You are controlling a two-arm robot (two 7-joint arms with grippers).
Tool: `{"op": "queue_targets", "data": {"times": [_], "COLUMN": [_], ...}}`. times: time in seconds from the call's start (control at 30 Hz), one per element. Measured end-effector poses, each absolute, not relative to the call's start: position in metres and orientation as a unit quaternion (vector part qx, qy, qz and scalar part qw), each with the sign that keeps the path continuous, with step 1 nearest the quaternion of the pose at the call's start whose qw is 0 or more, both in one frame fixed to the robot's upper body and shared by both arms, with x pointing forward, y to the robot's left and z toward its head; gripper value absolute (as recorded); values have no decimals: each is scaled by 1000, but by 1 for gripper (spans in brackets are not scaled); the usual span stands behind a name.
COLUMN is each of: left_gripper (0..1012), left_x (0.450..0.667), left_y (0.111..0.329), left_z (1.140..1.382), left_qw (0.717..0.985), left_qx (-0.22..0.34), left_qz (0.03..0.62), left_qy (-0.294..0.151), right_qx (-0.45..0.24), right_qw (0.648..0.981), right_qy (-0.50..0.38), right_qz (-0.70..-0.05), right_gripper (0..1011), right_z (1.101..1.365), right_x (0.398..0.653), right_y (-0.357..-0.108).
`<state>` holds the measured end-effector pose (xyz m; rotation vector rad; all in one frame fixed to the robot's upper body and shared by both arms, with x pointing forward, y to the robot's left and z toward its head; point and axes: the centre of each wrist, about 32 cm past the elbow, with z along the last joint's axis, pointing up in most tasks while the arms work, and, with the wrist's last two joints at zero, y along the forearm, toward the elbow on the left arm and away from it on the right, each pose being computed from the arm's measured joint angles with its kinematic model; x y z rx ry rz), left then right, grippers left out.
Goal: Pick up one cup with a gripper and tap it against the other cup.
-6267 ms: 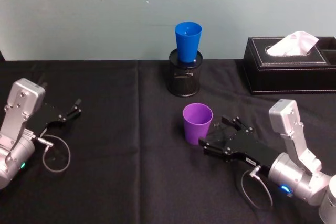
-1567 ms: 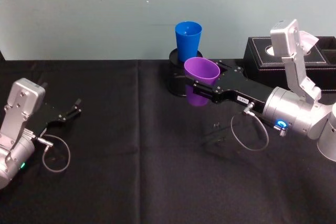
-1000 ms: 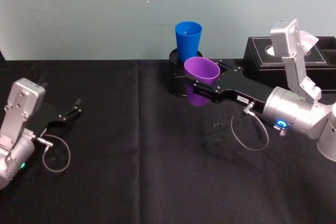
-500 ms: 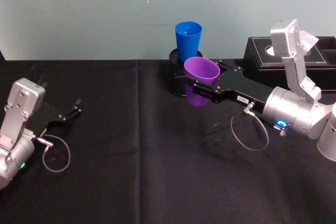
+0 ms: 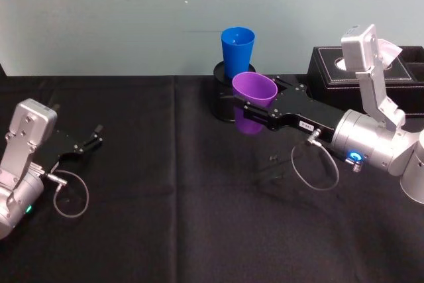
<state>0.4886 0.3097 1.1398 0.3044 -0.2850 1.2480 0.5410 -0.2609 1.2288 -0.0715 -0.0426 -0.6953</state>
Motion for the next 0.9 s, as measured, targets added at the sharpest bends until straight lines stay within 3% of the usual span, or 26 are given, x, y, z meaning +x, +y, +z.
{"op": "queue_targets", "data": {"times": [0.9], "left_gripper": [1000], "left_x": [489], "left_y": [310], "left_z": [1140], "left_qw": [791], "left_qx": [141], "left_qz": [580], "left_qy": [-132], "right_qx": [-35], "right_qw": [939], "right_qy": [-21], "right_qz": [-341], "right_gripper": [724], "right_z": [1229], "right_x": [541], "right_y": [-261]}}
